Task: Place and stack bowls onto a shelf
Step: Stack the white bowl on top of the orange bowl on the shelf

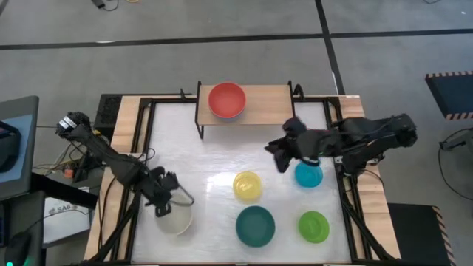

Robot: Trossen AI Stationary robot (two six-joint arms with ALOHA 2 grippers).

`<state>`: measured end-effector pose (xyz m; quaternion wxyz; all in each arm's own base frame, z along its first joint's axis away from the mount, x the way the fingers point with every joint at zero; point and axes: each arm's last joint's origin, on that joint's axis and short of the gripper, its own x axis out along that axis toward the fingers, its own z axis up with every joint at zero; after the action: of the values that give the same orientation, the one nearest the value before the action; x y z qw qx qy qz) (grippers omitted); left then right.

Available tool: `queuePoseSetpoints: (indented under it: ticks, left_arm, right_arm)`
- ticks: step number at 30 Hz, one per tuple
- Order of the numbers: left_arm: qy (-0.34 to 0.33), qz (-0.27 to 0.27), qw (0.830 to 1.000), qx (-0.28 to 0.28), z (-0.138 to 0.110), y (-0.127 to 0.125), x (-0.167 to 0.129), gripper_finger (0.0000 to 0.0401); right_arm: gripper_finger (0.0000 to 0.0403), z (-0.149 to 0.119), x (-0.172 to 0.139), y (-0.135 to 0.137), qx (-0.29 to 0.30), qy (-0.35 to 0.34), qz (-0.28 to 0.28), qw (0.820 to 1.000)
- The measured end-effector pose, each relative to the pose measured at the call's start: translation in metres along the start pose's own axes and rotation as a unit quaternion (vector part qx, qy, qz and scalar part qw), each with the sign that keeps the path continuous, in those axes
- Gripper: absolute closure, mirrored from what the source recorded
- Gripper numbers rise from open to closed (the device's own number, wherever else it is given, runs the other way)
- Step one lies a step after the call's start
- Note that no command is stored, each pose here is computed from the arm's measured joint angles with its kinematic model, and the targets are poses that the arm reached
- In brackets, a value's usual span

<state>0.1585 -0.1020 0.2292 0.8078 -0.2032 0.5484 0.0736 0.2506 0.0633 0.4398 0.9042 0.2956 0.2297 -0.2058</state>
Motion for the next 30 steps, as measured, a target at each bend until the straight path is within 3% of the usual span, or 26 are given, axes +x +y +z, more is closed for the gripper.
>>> queuePoseSetpoints:
  ticks: [6,15,30]
  left_arm:
    - [-0.105,0.019,0.993,-0.055,0.046,0.020,-0.037,0.0401]
    - [-0.256,0.033,0.961,-0.097,0.117,0.045,-0.104,0.0401]
    - [-0.331,0.133,0.928,-0.112,0.211,0.077,-0.148,0.0401]
  right_arm:
    - [0.0271,0.003,-0.013,-0.009,-0.015,-0.005,-0.011,1.000]
    - [0.0271,-0.006,-0.019,-0.025,-0.062,0.045,-0.071,0.995]
    - [0.0271,-0.023,-0.010,-0.041,-0.164,0.099,-0.137,0.972]
